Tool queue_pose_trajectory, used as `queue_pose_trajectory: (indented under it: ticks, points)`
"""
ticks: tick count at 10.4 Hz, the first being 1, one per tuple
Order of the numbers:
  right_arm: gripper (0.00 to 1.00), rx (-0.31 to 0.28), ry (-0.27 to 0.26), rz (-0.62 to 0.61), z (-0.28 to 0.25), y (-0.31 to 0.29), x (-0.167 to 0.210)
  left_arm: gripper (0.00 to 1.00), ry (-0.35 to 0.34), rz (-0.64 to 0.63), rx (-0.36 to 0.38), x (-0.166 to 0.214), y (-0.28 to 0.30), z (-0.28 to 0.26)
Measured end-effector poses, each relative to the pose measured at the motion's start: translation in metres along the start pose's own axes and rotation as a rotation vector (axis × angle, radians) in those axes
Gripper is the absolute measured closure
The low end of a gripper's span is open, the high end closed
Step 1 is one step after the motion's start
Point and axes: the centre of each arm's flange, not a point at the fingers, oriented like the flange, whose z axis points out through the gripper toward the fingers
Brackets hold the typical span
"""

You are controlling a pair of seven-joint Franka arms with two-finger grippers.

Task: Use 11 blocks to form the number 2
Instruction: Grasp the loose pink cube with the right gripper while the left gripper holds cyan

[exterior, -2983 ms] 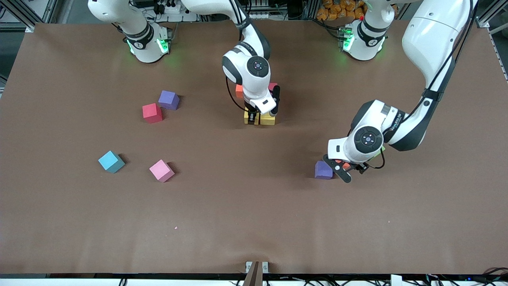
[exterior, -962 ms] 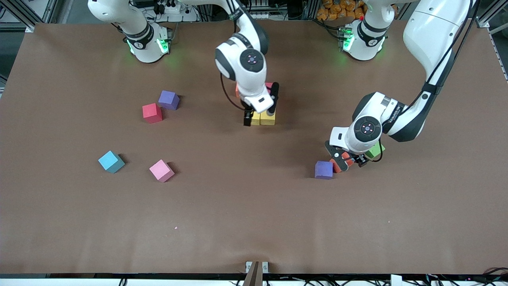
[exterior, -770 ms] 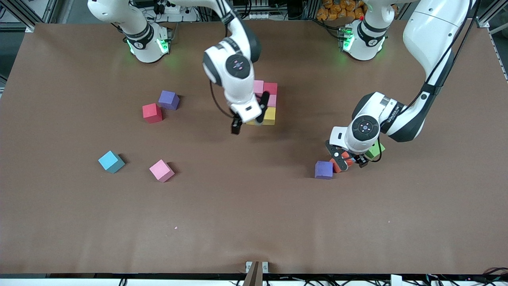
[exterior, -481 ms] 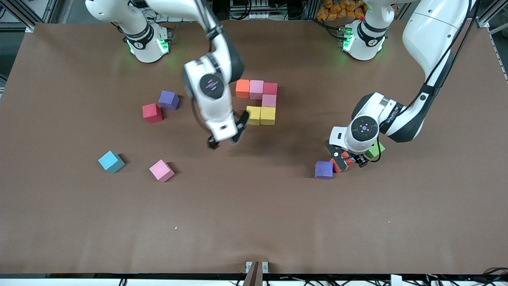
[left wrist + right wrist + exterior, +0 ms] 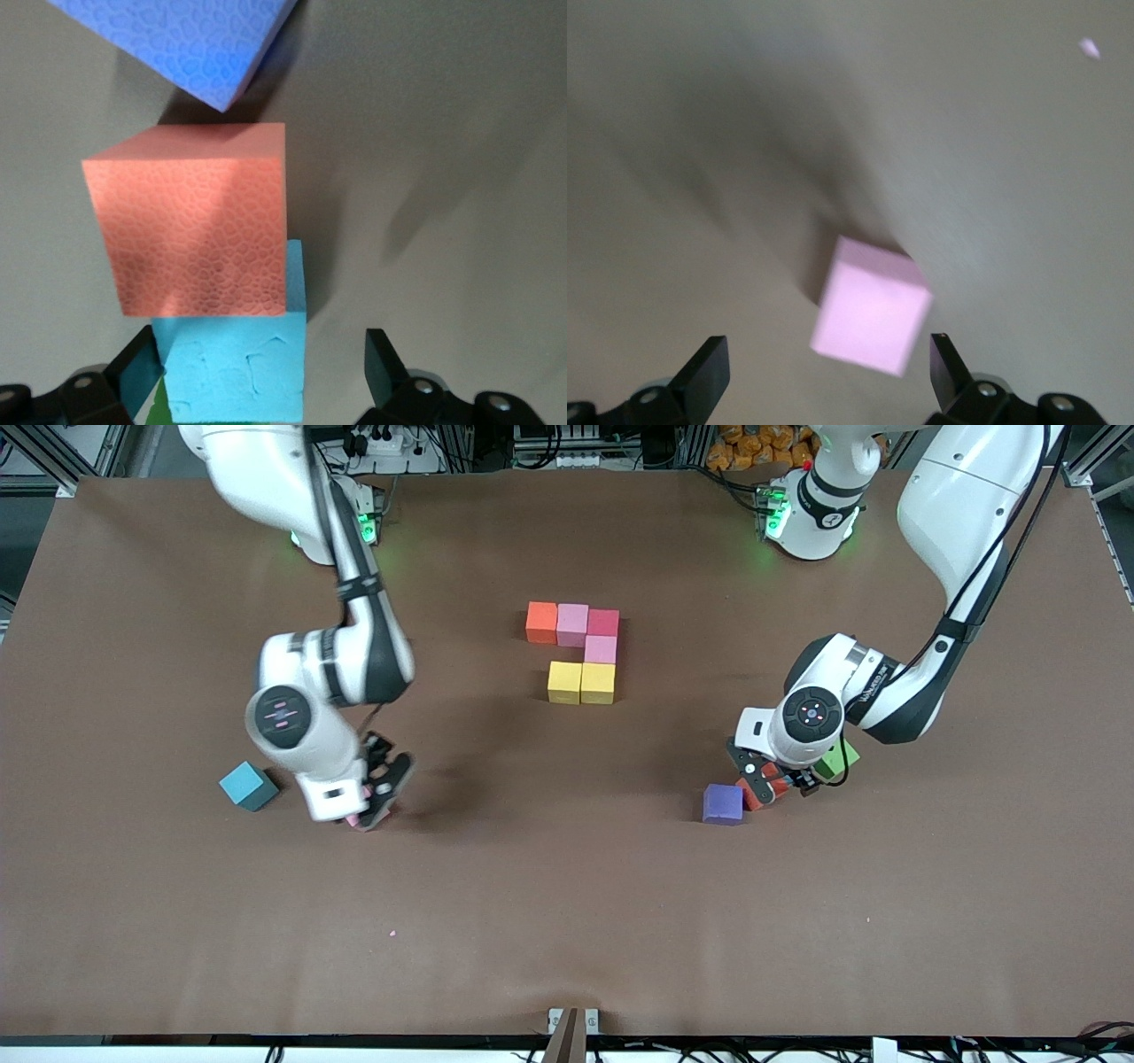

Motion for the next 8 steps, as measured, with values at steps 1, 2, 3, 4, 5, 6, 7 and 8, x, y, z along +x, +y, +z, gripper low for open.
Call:
queue_pose_trajectory:
  ticks: [1,2,3,4,5,6,7,8]
  points:
    - [0.0,-0.011,0.004,0.012,0.006,0.01,-0.01,0.0,-0.002,0.002,0.003,-0.001,-0.001,0.003]
    - [0.0,-0.035,0.012,0.02,0.015,0.012,-0.015,0.0,-0.004,-0.003,0.01,-0.005,-0.006,0.006]
    - [0.0,-0.062,0.024,0.023,0.026,0.011,-0.017,0.0,-0.002,-0.006,0.013,-0.007,-0.009,0.009]
    - [0.0,-0.074,0.038,0.031,0.039,0.008,-0.017,0.01,0.001,-0.006,0.014,-0.008,-0.01,0.012]
    - [0.0,-0.06,0.06,0.051,0.053,0.0,-0.013,0.03,0.003,-0.004,0.013,-0.007,-0.01,0.015]
    - [0.0,-0.05,0.069,0.062,0.062,-0.005,-0.009,0.1,0.004,-0.003,0.012,-0.006,-0.01,0.016]
    - [0.0,-0.046,0.07,0.068,0.068,-0.006,-0.008,0.25,0.006,-0.003,0.013,-0.006,-0.01,0.016]
    - [0.0,-0.046,0.067,0.07,0.071,-0.006,-0.008,0.39,0.009,-0.003,0.015,-0.006,-0.011,0.015]
